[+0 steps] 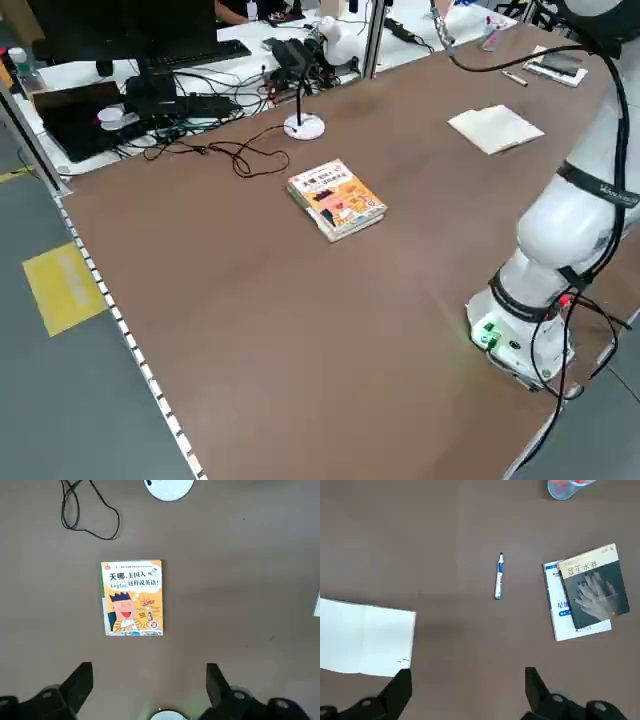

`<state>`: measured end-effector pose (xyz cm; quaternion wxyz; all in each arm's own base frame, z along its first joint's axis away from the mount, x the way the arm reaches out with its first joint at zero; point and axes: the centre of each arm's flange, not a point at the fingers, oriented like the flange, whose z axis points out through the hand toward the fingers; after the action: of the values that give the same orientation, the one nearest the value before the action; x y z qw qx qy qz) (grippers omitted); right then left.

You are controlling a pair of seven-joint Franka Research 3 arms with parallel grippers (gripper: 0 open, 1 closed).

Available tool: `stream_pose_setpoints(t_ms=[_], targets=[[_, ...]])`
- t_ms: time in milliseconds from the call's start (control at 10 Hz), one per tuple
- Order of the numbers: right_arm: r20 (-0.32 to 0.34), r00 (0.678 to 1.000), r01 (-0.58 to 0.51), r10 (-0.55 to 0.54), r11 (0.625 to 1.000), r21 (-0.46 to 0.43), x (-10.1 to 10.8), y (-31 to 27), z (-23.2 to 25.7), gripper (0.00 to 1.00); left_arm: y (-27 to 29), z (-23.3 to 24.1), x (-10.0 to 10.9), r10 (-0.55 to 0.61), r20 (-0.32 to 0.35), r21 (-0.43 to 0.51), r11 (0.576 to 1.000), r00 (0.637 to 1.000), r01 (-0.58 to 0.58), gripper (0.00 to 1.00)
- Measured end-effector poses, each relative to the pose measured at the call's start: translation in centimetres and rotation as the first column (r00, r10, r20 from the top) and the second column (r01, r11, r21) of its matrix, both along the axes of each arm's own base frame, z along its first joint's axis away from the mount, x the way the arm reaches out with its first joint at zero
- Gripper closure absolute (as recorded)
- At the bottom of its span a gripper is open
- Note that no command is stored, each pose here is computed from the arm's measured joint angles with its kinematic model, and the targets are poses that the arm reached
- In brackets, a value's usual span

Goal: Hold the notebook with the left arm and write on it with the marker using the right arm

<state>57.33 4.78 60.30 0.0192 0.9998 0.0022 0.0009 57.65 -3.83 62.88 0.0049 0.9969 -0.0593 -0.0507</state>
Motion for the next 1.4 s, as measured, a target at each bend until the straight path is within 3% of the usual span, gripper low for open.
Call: stream_pose_setpoints(t_ms=[800,1100,1400], targets=[[0.0,1.0,0.001,-0.001,1.0,0.0,0.0,0.0,0.0,0.0,-1.6,-0.1,-0.1,-0.032,-0.003,-0.005,0.999,0.999,0.032,0.0],[0.0,1.0,0.001,-0.001,1.0,0.0,0.0,0.0,0.0,0.0,-6.4,-0.2,-0.7,-0.091,-0.008,-0.044,0.995,0.996,0.091,0.0],[0.0,1.0,0.001,-0.001,1.0,0.0,0.0,0.0,0.0,0.0,-12.3,-0.1,-2.0,-0.068,-0.026,-0.109,0.992,0.997,0.065,0.0]])
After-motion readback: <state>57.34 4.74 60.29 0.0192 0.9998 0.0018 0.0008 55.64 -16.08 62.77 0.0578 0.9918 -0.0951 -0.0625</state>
